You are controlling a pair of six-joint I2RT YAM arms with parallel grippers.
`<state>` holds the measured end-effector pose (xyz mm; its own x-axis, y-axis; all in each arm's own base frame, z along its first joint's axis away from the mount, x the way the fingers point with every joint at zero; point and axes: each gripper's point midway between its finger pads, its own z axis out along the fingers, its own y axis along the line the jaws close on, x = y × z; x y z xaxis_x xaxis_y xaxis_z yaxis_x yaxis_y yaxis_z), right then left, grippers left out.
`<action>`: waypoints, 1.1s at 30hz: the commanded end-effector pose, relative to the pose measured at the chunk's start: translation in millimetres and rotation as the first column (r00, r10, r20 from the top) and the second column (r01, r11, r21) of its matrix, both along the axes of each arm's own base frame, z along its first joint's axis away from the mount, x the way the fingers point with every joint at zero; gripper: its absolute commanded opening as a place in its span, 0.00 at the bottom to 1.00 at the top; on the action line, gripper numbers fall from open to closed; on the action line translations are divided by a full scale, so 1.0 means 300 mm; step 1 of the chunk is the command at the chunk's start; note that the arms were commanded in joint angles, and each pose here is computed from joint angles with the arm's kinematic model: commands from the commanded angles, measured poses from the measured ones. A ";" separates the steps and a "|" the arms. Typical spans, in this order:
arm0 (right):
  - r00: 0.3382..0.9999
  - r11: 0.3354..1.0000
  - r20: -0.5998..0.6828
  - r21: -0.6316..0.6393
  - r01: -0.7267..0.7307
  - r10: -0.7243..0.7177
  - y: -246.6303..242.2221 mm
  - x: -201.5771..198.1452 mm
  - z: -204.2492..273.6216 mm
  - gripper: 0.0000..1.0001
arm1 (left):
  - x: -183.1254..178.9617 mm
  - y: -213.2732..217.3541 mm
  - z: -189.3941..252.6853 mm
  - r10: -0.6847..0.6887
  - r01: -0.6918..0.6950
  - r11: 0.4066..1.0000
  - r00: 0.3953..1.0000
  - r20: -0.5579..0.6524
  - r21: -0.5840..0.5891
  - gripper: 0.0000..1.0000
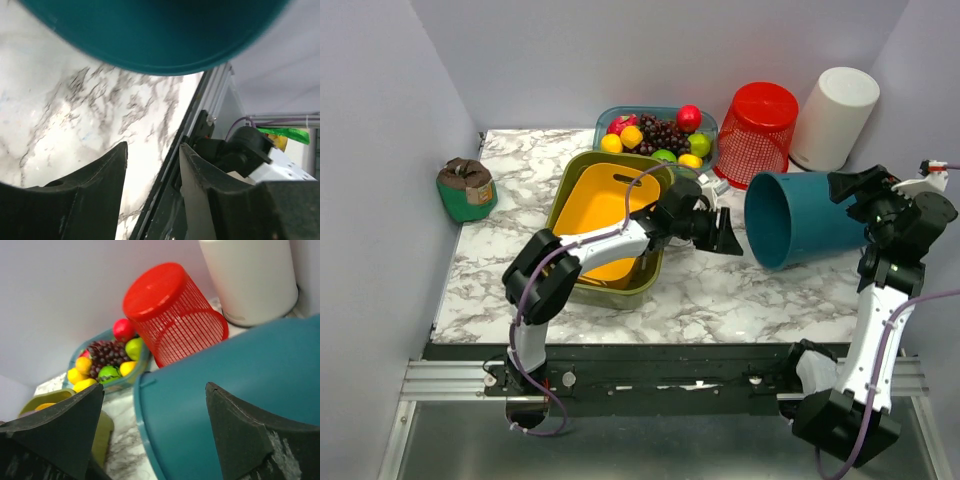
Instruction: Turn the large container upside down
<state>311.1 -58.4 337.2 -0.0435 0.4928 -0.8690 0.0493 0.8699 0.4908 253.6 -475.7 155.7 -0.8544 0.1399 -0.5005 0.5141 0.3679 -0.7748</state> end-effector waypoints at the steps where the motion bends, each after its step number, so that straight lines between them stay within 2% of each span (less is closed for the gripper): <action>1: 0.981 0.989 -0.140 0.078 -0.122 0.132 0.046 0.025 -0.137 0.85 | 0.039 0.012 0.237 0.053 -0.033 0.995 0.977 0.208 -0.096 0.56; 2: 0.976 0.983 -0.147 0.114 -0.142 0.158 0.063 0.024 -0.186 0.85 | 0.042 0.013 0.246 0.056 -0.037 0.995 0.975 0.215 -0.093 0.57; 4: 0.977 0.977 -0.108 0.127 -0.170 0.184 0.083 0.026 -0.182 0.84 | 0.057 0.004 0.281 0.069 -0.044 0.993 0.970 0.233 -0.108 0.58; 8: 0.953 0.963 -0.175 0.152 -0.223 0.248 0.128 0.046 -0.275 0.83 | 0.093 -0.024 0.331 0.092 -0.062 0.990 0.966 0.243 -0.131 0.60; 9: 0.931 0.947 -0.193 0.153 -0.283 0.310 0.190 0.055 -0.298 0.82 | 0.099 -0.031 0.352 0.095 -0.060 0.988 0.963 0.251 -0.141 0.60; 12: 0.900 0.927 -0.223 0.123 -0.355 0.375 0.288 0.075 -0.352 0.80 | 0.129 -0.032 0.347 0.118 -0.090 0.989 0.958 0.262 -0.116 0.61; 18: 0.896 0.939 -0.280 0.111 -0.326 0.344 0.310 0.126 -0.421 0.80 | 0.147 -0.004 0.350 0.141 -0.115 0.987 0.954 0.265 -0.112 0.61; 20: 0.894 0.944 -0.309 0.055 -0.325 0.325 0.309 0.153 -0.421 0.79 | 0.149 0.013 0.360 0.149 -0.122 0.986 0.951 0.272 -0.114 0.61; 24: 0.921 0.959 -0.276 0.009 -0.284 0.275 0.315 0.183 -0.409 0.77 | 0.163 0.056 0.339 0.175 -0.154 0.983 0.947 0.268 -0.098 0.61; 30: 0.909 0.947 -0.307 -0.060 -0.315 0.283 0.361 0.211 -0.431 0.64 | 0.162 0.081 0.327 0.179 -0.158 0.982 0.950 0.256 -0.100 0.61; 33: 0.914 0.948 -0.316 -0.100 -0.301 0.256 0.364 0.221 -0.446 0.53 | 0.155 0.095 0.316 0.182 -0.162 0.982 0.949 0.256 -0.097 0.61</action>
